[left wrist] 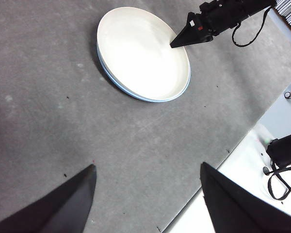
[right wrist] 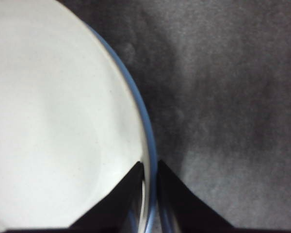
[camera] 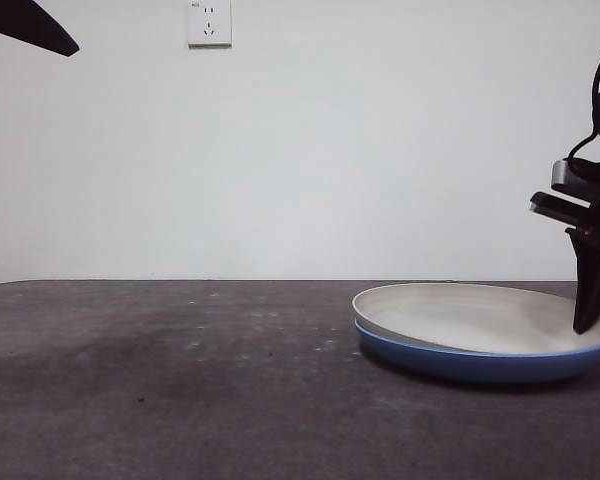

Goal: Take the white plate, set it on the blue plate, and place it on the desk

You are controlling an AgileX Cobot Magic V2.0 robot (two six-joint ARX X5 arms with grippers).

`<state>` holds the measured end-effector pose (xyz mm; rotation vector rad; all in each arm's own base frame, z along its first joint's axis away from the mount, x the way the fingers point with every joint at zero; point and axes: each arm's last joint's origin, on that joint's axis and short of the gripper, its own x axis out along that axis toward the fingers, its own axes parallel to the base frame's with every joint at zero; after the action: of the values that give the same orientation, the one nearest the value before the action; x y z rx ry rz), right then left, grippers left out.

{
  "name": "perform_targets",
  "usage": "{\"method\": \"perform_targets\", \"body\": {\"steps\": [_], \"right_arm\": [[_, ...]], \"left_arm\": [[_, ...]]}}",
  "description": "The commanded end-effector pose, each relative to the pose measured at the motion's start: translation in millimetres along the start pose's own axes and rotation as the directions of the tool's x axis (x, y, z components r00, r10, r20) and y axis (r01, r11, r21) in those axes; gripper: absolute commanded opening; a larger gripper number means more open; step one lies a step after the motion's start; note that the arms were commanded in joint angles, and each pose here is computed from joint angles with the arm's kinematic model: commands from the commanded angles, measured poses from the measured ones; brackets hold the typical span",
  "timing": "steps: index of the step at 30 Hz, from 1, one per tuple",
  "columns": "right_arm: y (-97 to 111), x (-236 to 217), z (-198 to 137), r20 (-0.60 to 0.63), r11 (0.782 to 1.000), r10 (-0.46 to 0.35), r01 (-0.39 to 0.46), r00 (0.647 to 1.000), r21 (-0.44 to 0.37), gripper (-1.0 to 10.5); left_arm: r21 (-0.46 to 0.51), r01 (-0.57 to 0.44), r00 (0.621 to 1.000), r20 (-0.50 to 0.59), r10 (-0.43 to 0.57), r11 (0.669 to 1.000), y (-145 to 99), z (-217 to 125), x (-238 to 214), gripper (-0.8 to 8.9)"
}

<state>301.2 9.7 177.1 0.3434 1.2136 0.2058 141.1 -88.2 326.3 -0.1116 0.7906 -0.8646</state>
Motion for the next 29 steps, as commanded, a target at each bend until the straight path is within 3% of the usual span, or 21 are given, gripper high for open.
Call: {"method": "perform_targets", "body": {"steps": [1, 12, 25, 29], "right_arm": [[4.6, -10.6, 5.3, 0.061, 1.000, 0.015, -0.015, 0.998, 0.003, 0.1], [35.9, -54.3, 6.6, 0.234, 0.986, 0.164, -0.158, 0.958, -0.044, 0.1], [95.3, -39.4, 3.3, 0.241, 0.968, 0.241, -0.216, 0.940, -0.128, 0.1], [109.7, -23.6, 5.0, 0.212, 0.969, 0.234, -0.209, 0.949, -0.134, 0.1]], "left_arm": [[0.018, 0.009, 1.000, 0.007, -0.009, 1.000, -1.3, 2.5, 0.2, 3.39], [0.020, 0.009, 1.000, 0.008, -0.009, 1.000, -1.3, 2.6, 0.2, 3.39], [0.019, 0.009, 1.000, 0.007, -0.009, 1.000, -1.3, 2.6, 0.2, 3.39], [0.019, 0.009, 1.000, 0.007, -0.009, 1.000, -1.3, 2.5, 0.2, 3.39]]}}
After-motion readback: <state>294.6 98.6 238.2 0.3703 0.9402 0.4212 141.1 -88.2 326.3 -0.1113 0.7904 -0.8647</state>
